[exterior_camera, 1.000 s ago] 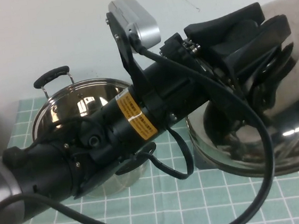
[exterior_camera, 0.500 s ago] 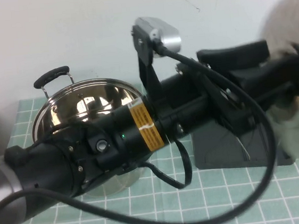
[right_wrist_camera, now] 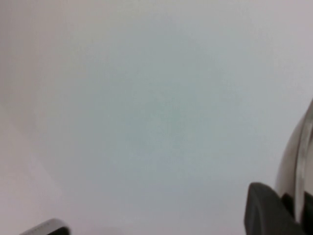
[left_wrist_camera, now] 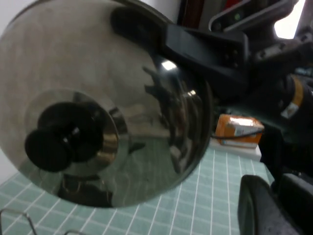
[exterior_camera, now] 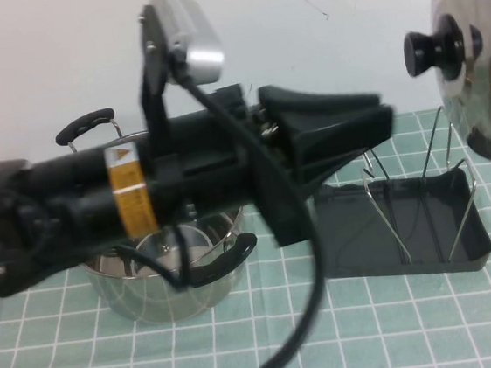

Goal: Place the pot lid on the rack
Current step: Place the pot lid on the pot rack

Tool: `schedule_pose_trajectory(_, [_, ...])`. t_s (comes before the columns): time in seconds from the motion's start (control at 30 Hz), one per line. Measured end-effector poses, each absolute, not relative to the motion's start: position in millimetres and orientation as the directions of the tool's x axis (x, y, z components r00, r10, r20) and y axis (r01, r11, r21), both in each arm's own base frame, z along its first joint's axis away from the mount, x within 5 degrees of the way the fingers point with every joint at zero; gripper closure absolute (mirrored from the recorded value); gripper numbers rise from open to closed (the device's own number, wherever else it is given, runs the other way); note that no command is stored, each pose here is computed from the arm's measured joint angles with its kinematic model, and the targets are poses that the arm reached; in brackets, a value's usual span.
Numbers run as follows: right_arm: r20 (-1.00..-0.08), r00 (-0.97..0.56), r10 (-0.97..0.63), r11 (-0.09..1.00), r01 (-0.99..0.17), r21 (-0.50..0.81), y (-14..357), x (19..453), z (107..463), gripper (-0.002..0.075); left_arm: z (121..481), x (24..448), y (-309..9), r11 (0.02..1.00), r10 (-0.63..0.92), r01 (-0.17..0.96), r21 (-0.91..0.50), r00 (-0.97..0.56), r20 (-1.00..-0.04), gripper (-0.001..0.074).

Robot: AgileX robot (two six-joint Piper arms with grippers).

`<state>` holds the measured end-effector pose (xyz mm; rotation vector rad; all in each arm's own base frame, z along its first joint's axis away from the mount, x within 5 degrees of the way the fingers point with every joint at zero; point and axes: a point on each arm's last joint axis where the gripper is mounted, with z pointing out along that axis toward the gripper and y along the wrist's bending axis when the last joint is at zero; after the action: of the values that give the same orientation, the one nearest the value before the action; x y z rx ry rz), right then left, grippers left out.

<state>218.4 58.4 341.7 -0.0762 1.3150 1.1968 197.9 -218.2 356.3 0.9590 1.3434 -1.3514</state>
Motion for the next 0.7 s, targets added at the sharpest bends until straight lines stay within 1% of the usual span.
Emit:
schedule_pose_trajectory(0.07, [-0.763,-0.21,0.611,0.454,-0.696,0.556,60,234,342,0.0699,359,196,-207,0.09,-0.046,0.971,-0.22,-0.216,-0.975,0.0683])
schedule_pose_trajectory(0.17, [-0.763,-0.252,0.595,0.444,-0.689,0.574,71,259,331,0.0699,359,193,-195,0.107,0.027,0.964,-0.242,-0.246,-0.969,0.072])
schedule_pose_trajectory(0.27, [-0.764,-0.293,0.574,0.428,-0.688,0.586,88,277,317,0.0699,357,190,-190,0.114,0.085,0.957,-0.265,-0.275,-0.958,0.073])
schedule_pose_trajectory(0.37, [-0.743,-0.342,0.575,0.414,-0.662,0.625,101,290,297,0.0699,354,188,-188,0.113,0.135,0.955,-0.273,-0.287,-0.948,0.0732])
schedule_pose_trajectory(0.53, [-0.74,-0.388,0.549,0.45,-0.608,0.654,105,306,266,0.0699,350,186,-187,0.112,0.185,0.953,-0.28,-0.297,-0.937,0.0734])
schedule_pose_trajectory(0.7, [-0.767,-0.38,0.517,0.484,-0.61,0.628,105,310,256,0.0699,349,186,-187,0.113,0.2,0.952,-0.284,-0.302,-0.932,0.0735])
